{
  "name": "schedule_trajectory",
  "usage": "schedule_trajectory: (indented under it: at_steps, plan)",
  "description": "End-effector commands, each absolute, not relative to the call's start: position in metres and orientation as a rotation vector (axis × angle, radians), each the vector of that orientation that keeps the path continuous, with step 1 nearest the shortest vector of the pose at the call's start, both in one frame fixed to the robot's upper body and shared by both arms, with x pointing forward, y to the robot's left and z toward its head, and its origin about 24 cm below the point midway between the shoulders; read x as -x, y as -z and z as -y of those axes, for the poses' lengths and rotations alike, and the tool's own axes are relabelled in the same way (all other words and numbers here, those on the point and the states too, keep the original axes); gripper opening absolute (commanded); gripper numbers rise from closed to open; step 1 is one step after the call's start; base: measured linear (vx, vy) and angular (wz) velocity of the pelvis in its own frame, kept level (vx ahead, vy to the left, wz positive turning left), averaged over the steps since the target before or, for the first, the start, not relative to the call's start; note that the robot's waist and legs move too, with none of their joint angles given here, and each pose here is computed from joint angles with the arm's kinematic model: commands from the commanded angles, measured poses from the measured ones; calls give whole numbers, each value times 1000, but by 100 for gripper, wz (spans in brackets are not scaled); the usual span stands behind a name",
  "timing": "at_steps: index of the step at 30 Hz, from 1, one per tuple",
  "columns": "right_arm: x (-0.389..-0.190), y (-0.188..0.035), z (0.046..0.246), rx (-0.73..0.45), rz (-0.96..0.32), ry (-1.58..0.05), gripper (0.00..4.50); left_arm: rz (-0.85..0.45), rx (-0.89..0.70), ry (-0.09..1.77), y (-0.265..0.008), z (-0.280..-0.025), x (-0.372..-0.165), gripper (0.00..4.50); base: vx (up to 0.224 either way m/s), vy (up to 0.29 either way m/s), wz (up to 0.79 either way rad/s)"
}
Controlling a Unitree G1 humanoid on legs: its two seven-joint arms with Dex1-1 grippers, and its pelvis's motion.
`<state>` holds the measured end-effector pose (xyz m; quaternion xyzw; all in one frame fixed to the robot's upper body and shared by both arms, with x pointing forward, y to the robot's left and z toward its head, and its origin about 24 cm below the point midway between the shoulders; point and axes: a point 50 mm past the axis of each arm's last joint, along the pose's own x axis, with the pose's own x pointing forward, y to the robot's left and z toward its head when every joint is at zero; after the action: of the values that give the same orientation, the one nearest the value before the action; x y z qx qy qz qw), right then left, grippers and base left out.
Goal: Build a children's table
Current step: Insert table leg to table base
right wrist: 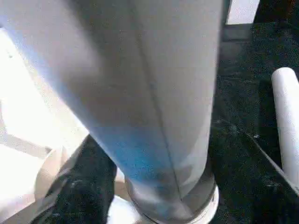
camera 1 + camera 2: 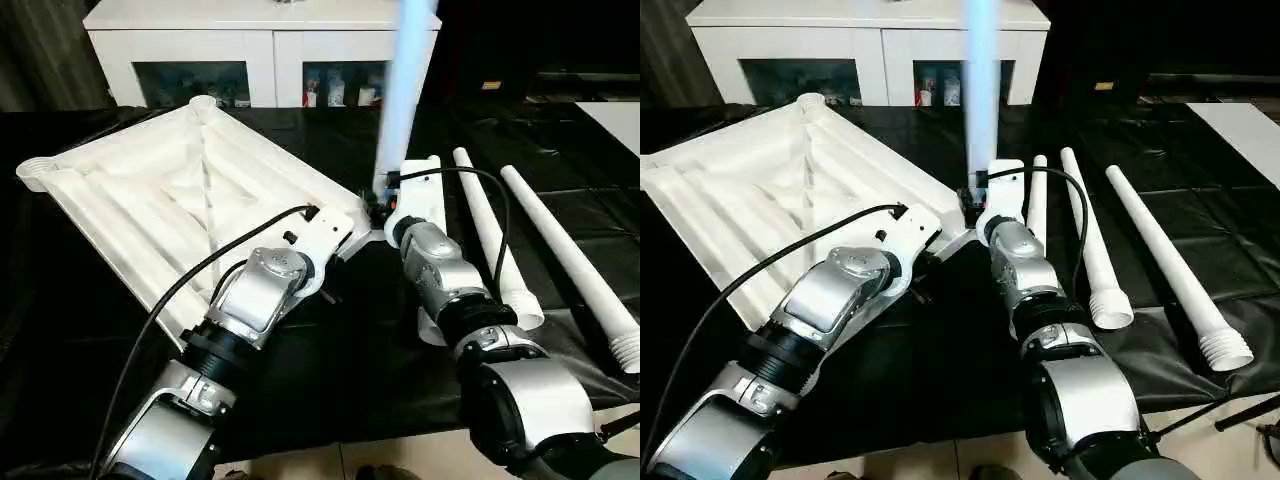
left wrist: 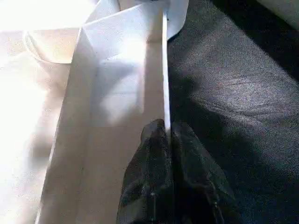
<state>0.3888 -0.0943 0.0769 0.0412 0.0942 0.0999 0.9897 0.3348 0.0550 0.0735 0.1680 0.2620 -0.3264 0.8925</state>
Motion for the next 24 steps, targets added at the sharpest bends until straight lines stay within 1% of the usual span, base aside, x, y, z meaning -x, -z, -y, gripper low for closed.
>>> schedule_trajectory:
  at_steps: [1, 4, 5, 7, 11, 14, 16, 19, 20, 22, 24]
  plan:
    - [-387, -75, 90, -100, -198, -231, 256, -391, -360, 722, -106, -41, -339, 0, 0, 0, 0]
    - [-387, -72, 92, -106, -209, -230, 228, -388, -365, 734, -105, -42, -339, 0, 0, 0, 0]
    - [-387, -72, 92, -106, -209, -230, 228, -388, -365, 734, -105, -42, -339, 0, 0, 0, 0]
    - [-386, -72, 92, -111, -211, -231, 208, -386, -367, 736, -105, -42, -339, 0, 0, 0, 0]
    - [-387, -75, 93, -124, -192, -244, 195, -357, -384, 777, -106, -44, -337, 0, 0, 0, 0]
    - [-388, -79, 93, -132, -178, -284, 193, -342, -411, 818, -105, -50, -336, 0, 0, 0, 0]
    - [-388, -82, 94, -119, -176, -334, 193, -340, -426, 841, -104, -56, -334, 0, 0, 0, 0]
    - [-386, -89, 98, -111, -172, -430, 193, -289, -462, 927, -106, -62, -328, 0, 0, 0, 0]
    - [-385, -95, 101, -120, -164, -478, 193, -259, -483, 970, -107, -65, -325, 0, 0, 0, 0]
    - [-381, -110, 110, -148, -142, -579, 193, -247, -499, 1051, -108, -74, -318, 0, 0, 0, 0]
    - [-372, -123, 121, -158, -126, -693, 193, -199, -534, 1171, -109, -80, -307, 0, 0, 0, 0]
